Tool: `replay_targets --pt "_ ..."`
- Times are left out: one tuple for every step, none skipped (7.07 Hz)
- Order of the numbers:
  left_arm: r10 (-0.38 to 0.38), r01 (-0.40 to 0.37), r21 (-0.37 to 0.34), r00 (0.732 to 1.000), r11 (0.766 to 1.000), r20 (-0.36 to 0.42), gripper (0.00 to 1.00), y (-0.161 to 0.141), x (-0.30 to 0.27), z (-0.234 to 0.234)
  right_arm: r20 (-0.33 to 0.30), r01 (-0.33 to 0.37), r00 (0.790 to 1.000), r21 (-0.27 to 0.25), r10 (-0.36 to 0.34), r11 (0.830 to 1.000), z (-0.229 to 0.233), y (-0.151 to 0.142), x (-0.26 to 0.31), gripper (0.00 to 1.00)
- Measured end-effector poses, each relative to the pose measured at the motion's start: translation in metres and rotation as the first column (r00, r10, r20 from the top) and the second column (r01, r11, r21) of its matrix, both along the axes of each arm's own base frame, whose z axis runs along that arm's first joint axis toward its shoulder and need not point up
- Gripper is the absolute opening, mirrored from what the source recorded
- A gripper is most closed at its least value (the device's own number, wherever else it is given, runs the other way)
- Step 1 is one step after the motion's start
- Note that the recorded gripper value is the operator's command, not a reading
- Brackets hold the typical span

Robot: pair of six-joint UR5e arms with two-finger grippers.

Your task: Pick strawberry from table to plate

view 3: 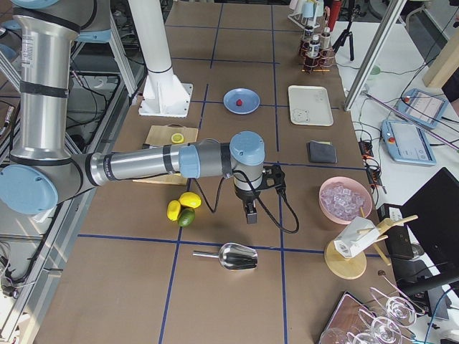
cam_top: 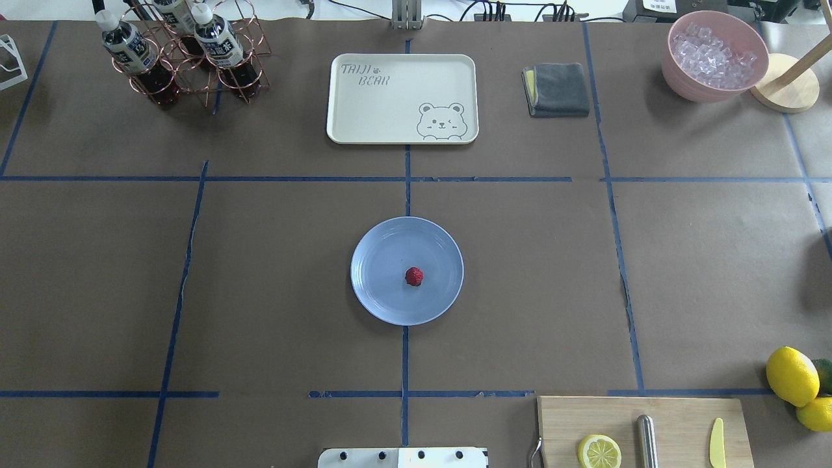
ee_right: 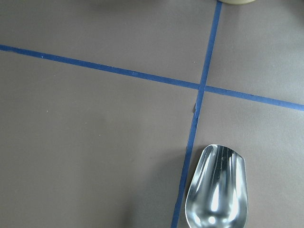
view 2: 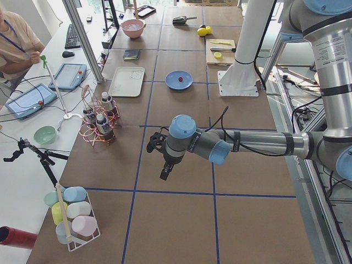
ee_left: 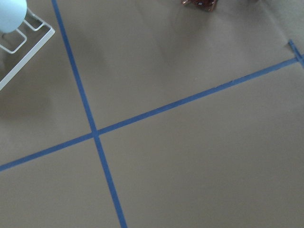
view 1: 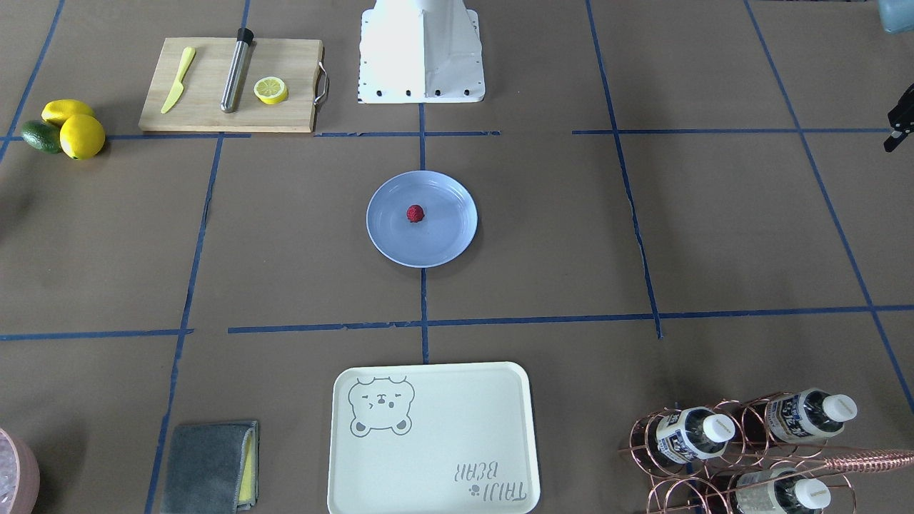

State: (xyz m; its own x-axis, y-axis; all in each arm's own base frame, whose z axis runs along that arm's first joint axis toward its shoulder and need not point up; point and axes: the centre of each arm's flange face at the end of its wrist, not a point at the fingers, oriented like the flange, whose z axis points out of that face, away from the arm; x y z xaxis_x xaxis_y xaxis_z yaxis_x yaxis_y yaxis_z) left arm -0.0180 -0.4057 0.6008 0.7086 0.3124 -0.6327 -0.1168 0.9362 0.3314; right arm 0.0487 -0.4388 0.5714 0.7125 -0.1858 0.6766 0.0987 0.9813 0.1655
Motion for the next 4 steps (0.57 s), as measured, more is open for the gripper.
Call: replay_targets --pt "-0.005 0.005 -0.06 1.0 0.998 -0.001 1.0 -0.0097 -0.0073 -0.0051 -0.007 0.012 1.0 -0.017 -0.012 1.0 0.0029 0.0013 -0.0027 1.0" --pt "-0.009 0.009 -0.096 1.0 0.995 -0.001 1.0 -0.0131 -0.0107 -0.007 -0.009 0.018 1.0 -0.026 -0.018 1.0 0.0044 0.003 -0.0042 1.0" --pt "-0.011 0.011 -0.116 1.0 0.993 -0.001 1.0 -0.0147 -0.0114 -0.0042 -0.008 0.02 1.0 -0.03 -0.02 0.999 0.005 0.0038 -0.0049 1.0" --pt "-0.009 0.008 -0.113 1.0 0.994 -0.003 1.0 -0.0169 -0.0109 -0.0015 -0.007 0.021 1.0 -0.032 -0.021 0.999 0.0052 0.0036 -0.0056 1.0"
